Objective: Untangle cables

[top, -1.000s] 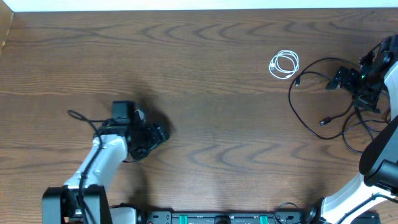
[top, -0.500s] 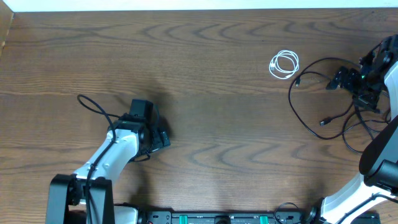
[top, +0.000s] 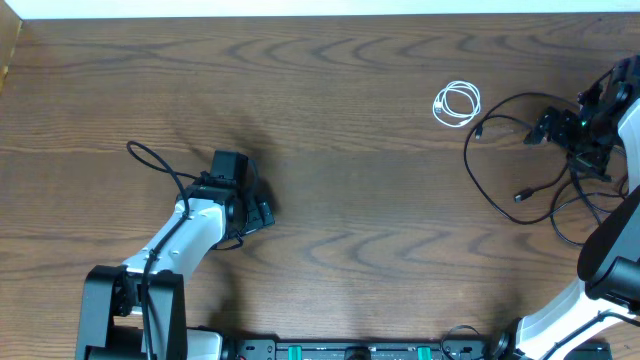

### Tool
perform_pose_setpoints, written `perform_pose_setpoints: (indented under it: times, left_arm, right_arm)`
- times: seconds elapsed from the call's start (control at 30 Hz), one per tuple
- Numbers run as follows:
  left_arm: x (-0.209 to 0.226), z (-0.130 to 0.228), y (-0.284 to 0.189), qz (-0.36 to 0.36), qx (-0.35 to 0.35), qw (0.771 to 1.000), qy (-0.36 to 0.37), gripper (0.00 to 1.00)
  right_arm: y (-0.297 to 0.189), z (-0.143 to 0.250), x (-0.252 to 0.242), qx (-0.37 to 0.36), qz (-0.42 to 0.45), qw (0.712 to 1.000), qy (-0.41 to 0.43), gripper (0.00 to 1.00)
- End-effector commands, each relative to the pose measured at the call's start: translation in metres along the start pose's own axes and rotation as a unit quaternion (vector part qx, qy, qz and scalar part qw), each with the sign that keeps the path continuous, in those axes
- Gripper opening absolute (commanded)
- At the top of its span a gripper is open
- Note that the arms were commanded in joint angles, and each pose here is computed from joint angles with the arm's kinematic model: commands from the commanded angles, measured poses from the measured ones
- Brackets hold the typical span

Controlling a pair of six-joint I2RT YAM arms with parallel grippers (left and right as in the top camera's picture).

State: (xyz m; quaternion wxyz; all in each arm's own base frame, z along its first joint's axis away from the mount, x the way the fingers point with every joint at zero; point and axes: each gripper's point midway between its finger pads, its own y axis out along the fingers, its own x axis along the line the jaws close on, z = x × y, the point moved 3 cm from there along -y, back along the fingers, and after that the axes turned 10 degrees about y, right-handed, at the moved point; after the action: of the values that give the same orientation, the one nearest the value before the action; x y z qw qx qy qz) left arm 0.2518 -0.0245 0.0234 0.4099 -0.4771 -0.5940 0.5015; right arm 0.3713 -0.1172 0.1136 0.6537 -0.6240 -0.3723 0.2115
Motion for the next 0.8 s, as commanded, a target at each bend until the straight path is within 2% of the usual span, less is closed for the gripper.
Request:
perform_pose_setpoints:
  times: [0.0, 0.77]
  left_arm:
    - [0.0146, 0.0193, 0.0169, -0.043, 0.037, 0.998, 0.009, 0.98]
    - [0.0149, 0.0198, 0.0169, -0.044, 0.038, 0.998, 0.016, 0.98]
  right_arm:
    - [-0.0094, -0.0024, 0.0036, -0.014, -0.004, 1.0, 0.001, 0.99]
    - [-0.0094, -0.0023, 0.0037, -0.014, -0.004, 1.0, 0.001, 0.99]
